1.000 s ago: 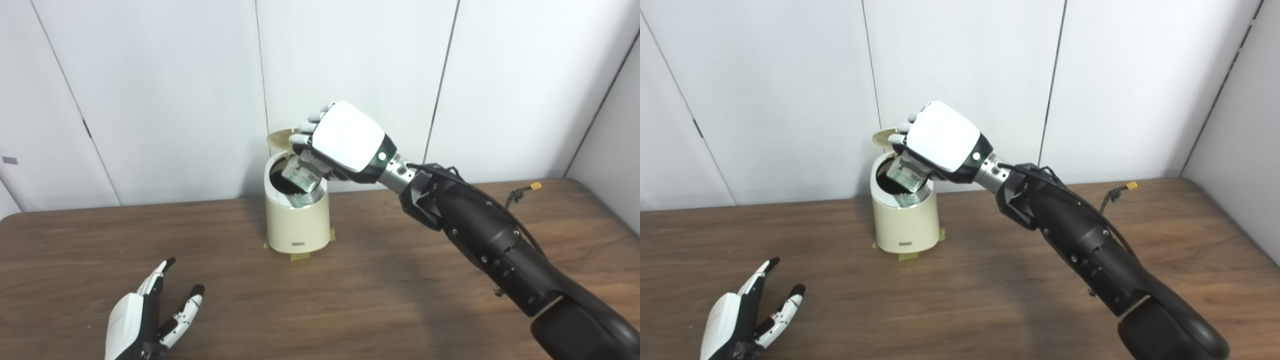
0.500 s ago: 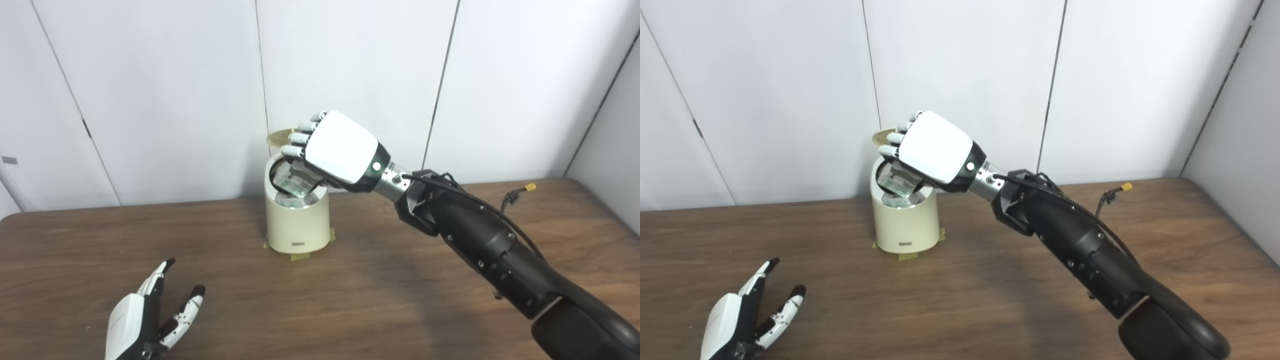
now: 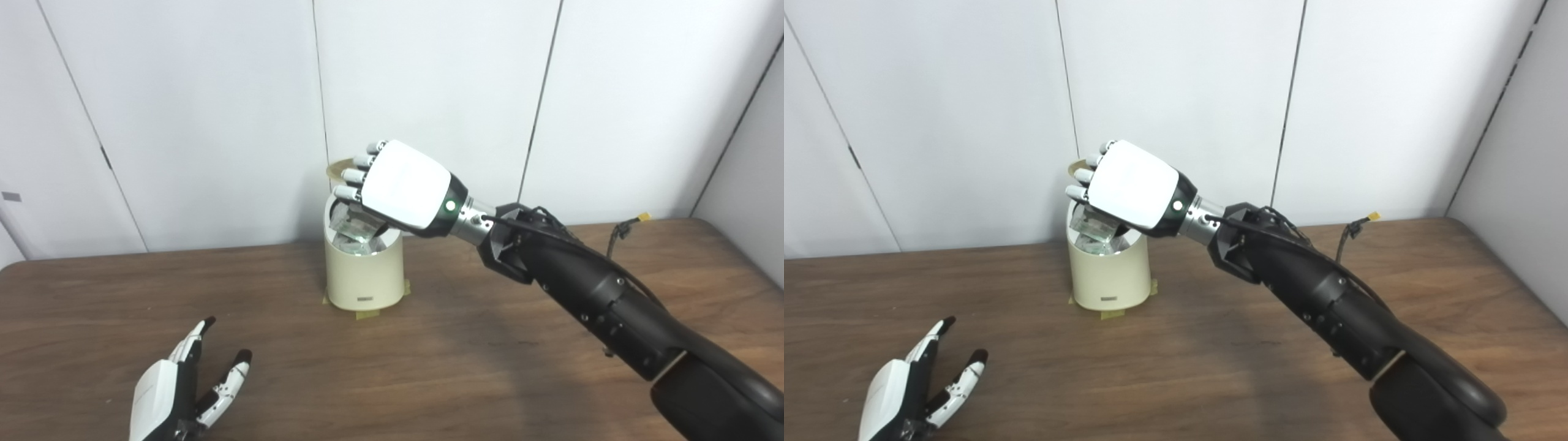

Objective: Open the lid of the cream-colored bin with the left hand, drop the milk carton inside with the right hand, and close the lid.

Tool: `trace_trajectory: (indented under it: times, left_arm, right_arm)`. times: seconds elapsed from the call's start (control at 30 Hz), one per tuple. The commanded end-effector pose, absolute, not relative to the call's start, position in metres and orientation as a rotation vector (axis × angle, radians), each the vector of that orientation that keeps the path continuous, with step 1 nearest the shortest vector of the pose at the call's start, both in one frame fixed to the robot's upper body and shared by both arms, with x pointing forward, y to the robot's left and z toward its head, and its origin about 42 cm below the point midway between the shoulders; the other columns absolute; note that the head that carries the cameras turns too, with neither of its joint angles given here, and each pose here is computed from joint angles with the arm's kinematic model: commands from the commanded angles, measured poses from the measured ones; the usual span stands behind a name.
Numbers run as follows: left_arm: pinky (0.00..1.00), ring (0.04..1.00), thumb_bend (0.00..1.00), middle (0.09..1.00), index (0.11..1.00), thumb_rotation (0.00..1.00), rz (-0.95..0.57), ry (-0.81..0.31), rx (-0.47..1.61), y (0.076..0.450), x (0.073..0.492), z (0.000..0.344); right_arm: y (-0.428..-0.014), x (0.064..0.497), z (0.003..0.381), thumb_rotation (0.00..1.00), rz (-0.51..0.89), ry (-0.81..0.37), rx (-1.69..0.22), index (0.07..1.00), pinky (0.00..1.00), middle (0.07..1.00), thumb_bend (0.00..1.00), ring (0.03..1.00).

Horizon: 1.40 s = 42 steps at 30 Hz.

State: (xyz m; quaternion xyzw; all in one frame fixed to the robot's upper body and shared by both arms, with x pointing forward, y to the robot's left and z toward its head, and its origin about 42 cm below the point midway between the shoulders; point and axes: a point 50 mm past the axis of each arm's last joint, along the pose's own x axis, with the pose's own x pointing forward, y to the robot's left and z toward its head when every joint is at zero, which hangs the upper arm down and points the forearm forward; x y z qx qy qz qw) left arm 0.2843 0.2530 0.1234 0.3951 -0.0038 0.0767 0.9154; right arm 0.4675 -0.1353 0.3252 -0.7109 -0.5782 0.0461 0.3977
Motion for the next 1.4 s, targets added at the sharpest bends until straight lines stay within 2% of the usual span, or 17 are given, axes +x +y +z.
trace_trajectory:
  times: [0.0,0.37,0.83,1.13,1.33,1.37]
  left_arm:
    - [0.90,0.929,0.53,0.929,0.923,0.74,0.147,-0.018,0.791,0.241,0.281,0.123]
    - [0.92,0.933,0.52,0.930,0.922,0.71,0.147,-0.019,0.782,0.242,0.280,0.122]
    - [0.91,0.932,0.52,0.931,0.925,0.73,0.145,-0.011,0.792,0.241,0.281,0.121]
    - [0.91,0.933,0.53,0.931,0.923,0.72,0.150,-0.014,0.783,0.240,0.280,0.122]
    - [0.92,0.937,0.52,0.937,0.930,0.72,0.148,-0.011,0.780,0.239,0.280,0.124]
    - [0.92,0.937,0.52,0.936,0.931,0.72,0.148,-0.013,0.780,0.240,0.280,0.124]
  right_arm:
    - [-0.142,0.476,0.364,0.00,-0.003,-1.485,-1.840,0.491,0.22,0.464,0.52,0.410]
    - [-0.149,0.485,0.369,0.00,-0.038,-1.426,-1.919,0.499,0.18,0.450,0.52,0.392]
    - [-0.152,0.489,0.375,0.00,-0.069,-1.386,-1.944,0.503,0.19,0.448,0.52,0.383]
    - [-0.145,0.486,0.363,0.00,-0.008,-1.402,-1.894,0.498,0.19,0.449,0.52,0.396]
    - [-0.145,0.484,0.359,0.00,-0.003,-1.385,-1.920,0.504,0.23,0.459,0.52,0.394]
    - [-0.145,0.484,0.359,0.00,-0.028,-1.388,-1.947,0.501,0.27,0.468,0.52,0.417]
